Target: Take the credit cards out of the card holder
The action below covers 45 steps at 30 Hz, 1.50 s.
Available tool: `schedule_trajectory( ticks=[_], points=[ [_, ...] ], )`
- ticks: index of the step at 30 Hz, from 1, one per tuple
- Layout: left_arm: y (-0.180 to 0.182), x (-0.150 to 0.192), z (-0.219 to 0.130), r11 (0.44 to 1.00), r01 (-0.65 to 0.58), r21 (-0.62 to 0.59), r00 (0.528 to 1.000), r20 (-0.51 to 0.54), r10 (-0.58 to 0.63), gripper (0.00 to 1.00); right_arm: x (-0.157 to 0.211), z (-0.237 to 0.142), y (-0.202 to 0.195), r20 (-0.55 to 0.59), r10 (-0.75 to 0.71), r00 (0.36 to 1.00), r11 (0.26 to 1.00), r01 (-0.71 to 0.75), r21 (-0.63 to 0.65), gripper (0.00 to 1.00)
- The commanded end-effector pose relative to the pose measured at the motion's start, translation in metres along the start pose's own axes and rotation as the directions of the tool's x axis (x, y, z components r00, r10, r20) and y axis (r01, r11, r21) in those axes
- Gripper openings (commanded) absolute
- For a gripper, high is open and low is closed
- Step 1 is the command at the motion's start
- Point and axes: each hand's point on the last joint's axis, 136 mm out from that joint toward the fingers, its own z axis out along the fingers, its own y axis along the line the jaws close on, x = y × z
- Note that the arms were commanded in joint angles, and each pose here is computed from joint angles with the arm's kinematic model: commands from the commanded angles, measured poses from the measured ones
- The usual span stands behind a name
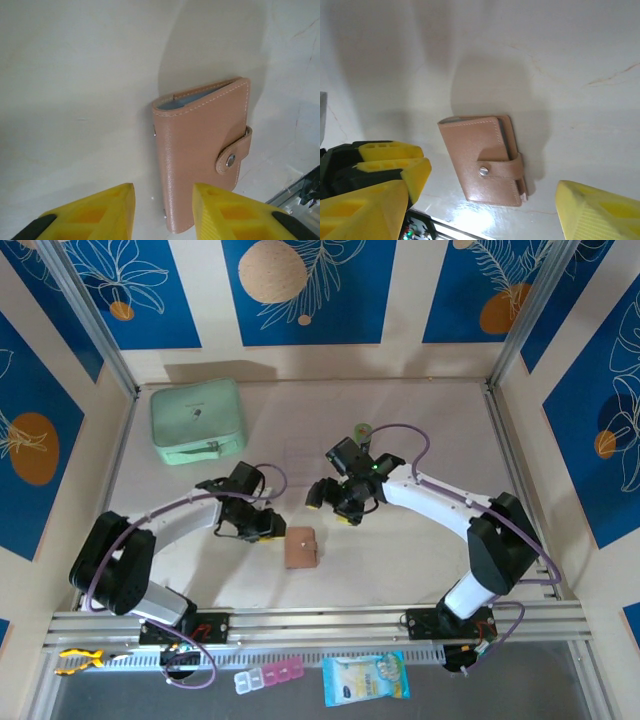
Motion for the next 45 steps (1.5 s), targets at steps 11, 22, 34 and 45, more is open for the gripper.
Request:
schedule_trajectory(
  ticks=[11, 22, 34, 45],
  points=[
    [-0.025, 0.021, 0.03, 0.994, 0.074, 0.081, 0.997, 0.012, -0.075, 0.28, 0.015, -0.012, -0.008, -0.042, -0.131, 0.99, 0.991, 0.13, -0.03, 0.69],
    [-0.025, 0.025, 0.029, 0.992, 0.086, 0.088, 0.995, 0.037, -0.09, 0.25, 0.031, 0.005, -0.013, -0.106, -0.228, 0.968, 0.969, 0.236, 0.069, 0.59],
    [-0.016, 0.008, 0.013, 0.976, 0.153, 0.156, 0.974, 0.144, -0.175, 0.19, 0.051, 0.04, -0.001, -0.213, -0.299, 0.93, 0.893, 0.352, 0.28, 0.48],
    [-0.002, 0.004, 0.0, 0.955, 0.191, 0.227, 0.955, 0.182, -0.234, 0.09, 0.051, 0.055, -0.001, -0.24, -0.305, 0.922, 0.843, 0.379, 0.383, 0.46]
  ],
)
